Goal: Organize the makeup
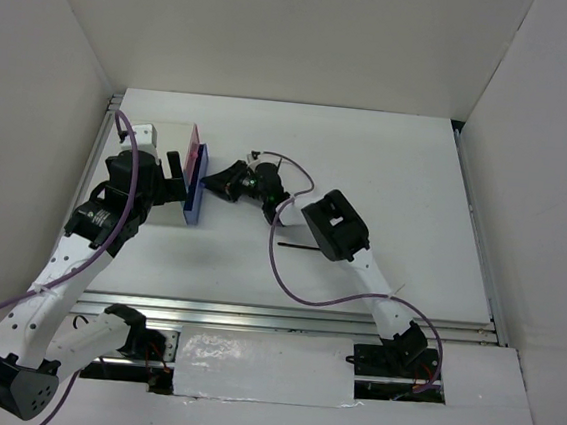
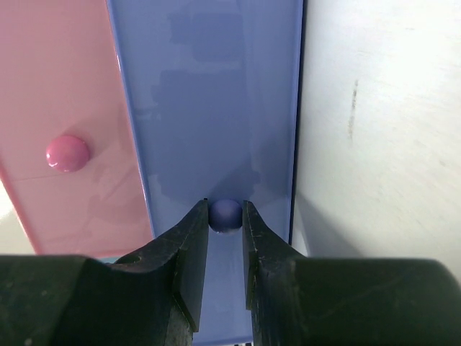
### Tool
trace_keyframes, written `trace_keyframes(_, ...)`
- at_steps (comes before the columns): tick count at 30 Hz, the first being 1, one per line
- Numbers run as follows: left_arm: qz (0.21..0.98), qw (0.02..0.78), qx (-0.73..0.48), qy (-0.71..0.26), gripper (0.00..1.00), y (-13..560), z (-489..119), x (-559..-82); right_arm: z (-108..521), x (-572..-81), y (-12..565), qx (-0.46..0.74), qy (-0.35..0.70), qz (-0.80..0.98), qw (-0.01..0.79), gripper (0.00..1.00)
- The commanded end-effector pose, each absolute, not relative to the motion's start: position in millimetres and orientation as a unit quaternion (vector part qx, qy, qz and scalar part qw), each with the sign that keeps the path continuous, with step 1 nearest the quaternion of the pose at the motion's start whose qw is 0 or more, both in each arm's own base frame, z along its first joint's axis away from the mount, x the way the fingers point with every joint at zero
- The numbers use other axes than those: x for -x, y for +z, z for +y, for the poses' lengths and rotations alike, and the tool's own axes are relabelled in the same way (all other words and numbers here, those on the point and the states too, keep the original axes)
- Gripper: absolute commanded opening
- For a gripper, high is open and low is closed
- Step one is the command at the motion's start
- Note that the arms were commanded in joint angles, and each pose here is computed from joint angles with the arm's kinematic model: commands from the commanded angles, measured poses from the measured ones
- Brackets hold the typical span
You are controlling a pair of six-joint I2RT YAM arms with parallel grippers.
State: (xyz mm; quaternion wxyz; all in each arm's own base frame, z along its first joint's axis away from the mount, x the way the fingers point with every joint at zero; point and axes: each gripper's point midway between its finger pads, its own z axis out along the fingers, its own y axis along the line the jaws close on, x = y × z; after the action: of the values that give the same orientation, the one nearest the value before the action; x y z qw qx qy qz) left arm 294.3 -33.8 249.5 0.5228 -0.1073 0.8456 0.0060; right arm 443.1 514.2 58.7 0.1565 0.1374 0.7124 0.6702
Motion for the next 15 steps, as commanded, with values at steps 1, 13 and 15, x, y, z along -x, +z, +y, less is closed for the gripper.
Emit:
trace_keyframes(1, 0.829, 0.548, 0.112, -0.006, 0.99, 270.2, -34.9, -300.5, 503.3, -453.1, 114.7, -0.112, 0.698, 0.678, 0.201, 0.10)
trace_keyframes(13, 0.829, 0.549, 0.110, -0.008, 0.99, 270.8, -35.9, -300.4, 470.4, -452.9, 124.9, -0.116, 0.693, 0.677, 0.221, 0.09)
trace_keyframes(15, 0.828, 0.549, 0.110, -0.009, 0.99, 271.2, -36.1, -300.2, 463.3, -451.1, 125.1, -0.117, 0.690, 0.678, 0.224, 0.09)
